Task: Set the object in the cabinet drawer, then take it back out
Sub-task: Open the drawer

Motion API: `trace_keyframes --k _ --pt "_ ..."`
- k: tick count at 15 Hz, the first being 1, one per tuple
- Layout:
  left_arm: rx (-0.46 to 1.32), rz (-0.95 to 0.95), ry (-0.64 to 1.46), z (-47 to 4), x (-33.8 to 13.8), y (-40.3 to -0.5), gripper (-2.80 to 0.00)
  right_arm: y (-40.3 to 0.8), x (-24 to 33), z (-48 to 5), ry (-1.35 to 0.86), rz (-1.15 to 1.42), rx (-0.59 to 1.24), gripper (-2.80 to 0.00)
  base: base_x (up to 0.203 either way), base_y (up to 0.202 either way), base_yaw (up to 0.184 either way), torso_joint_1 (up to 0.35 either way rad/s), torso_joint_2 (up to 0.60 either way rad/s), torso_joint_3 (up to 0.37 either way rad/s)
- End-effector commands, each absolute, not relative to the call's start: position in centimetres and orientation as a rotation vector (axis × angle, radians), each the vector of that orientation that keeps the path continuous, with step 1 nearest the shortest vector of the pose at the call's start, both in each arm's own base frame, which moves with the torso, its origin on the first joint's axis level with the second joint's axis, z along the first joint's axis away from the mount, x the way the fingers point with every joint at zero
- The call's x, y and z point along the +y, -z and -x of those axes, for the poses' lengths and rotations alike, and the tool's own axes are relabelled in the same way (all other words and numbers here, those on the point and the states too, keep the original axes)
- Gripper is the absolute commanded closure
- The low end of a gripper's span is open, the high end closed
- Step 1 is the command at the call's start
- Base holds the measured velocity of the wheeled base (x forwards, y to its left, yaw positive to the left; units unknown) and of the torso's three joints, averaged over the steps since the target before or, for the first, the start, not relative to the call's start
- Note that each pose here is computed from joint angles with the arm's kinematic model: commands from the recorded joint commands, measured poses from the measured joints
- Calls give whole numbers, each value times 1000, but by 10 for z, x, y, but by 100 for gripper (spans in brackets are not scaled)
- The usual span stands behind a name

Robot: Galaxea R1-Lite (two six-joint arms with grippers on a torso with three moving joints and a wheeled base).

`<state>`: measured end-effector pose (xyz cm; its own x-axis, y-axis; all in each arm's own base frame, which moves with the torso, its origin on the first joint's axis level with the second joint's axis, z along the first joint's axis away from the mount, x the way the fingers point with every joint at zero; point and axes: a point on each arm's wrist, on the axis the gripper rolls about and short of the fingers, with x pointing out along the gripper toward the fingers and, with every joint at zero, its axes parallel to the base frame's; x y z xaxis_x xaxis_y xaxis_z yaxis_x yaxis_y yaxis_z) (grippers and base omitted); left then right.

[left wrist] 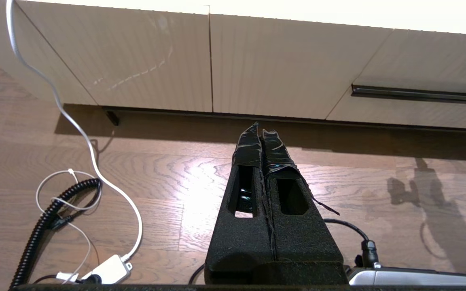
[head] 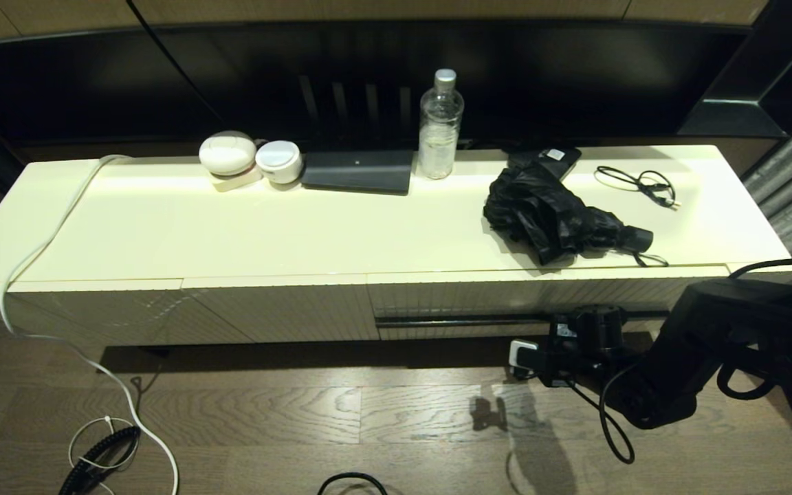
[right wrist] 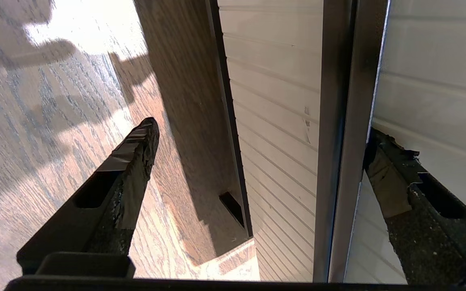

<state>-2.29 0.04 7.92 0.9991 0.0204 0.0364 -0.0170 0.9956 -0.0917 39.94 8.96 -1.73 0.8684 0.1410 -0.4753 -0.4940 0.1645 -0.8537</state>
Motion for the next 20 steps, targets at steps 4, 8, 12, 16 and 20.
trace_keyframes --k 4,8,12,16,20 --pt "-39 92 -20 23 0 -79 0 33 89 -396 -495 1338 357 -280 0 0 0 0 0 0" --pt "-39 92 -20 23 0 -79 0 40 88 -392 -507 1322 385 -280 0 0 0 0 0 0" --pt "-39 92 -20 23 0 -79 0 43 86 -381 -531 1320 414 -280 0 0 0 0 0 0" --pt "-39 92 -20 23 0 -79 0 45 84 -371 -553 1317 442 -280 0 0 0 0 0 0" --pt "-39 92 -20 23 0 -79 0 44 83 -354 -577 1286 481 -280 0 0 0 0 0 0"
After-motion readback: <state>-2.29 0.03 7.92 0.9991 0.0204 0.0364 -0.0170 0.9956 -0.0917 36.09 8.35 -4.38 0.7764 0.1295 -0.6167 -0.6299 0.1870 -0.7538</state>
